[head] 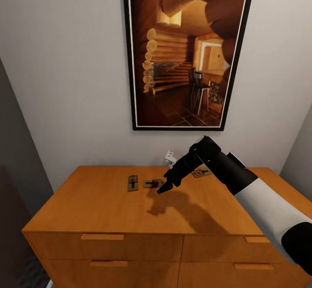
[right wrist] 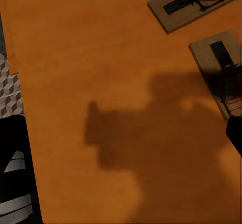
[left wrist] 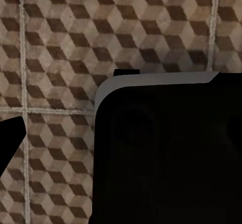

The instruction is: Take the four mousetraps from the cabinet in the bathroom and place them on the bathroom floor. Make sure all four end up on the same floor surface, and ensure that at least two of them are either under or directly next to the same bathroom sink.

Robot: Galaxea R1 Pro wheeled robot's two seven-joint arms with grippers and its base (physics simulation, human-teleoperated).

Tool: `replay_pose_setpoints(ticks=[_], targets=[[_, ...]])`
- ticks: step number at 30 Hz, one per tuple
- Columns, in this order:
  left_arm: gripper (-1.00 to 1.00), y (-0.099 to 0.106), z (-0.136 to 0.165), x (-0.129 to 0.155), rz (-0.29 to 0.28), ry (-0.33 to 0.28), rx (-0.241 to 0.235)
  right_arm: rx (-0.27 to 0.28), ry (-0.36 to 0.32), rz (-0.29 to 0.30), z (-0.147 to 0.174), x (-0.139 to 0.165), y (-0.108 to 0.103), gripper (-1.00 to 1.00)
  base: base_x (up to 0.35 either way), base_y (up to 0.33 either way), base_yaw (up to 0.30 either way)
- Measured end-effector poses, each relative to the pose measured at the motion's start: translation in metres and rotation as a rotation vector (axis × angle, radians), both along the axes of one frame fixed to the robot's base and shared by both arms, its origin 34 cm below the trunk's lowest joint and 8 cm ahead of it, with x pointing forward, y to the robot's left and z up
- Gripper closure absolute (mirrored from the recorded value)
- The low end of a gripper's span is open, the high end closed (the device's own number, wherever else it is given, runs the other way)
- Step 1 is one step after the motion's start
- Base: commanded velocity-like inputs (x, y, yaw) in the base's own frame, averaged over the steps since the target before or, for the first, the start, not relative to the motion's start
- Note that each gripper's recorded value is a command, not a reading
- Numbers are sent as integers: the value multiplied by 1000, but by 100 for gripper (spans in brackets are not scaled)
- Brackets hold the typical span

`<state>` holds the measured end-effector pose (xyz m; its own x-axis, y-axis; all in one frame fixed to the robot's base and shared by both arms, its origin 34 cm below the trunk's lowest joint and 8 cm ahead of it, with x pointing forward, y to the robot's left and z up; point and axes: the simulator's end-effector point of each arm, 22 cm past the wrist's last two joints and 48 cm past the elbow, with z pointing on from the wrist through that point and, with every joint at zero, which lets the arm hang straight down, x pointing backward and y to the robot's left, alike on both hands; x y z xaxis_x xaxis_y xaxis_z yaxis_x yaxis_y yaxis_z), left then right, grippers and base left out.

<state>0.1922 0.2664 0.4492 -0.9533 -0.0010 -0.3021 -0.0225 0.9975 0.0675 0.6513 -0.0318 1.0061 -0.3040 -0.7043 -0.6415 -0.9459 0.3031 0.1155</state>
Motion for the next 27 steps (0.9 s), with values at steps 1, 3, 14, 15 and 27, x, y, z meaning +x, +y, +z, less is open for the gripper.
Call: replay_pose_setpoints(ticks=[1,3,14,15,27], targets=[[-100,0,0,0,0,0,0,0,0,0,0,0,0,-100,61,0,0],[-100,0,0,0,0,0,0,0,0,0,0,0,0,-100,67,0,0],[-100,0,0,0,0,-2,-1,-3,-4,-7,-1,2,-1,-100,33,0,0],[-100,0,0,0,0,-2,-1,-4,-5,-8,-1,2,-1,-100,5,0,0],[-100,0,0,0,0,-3,0,-11,5,-24,-6,6,-4,-100,23,16,0]])
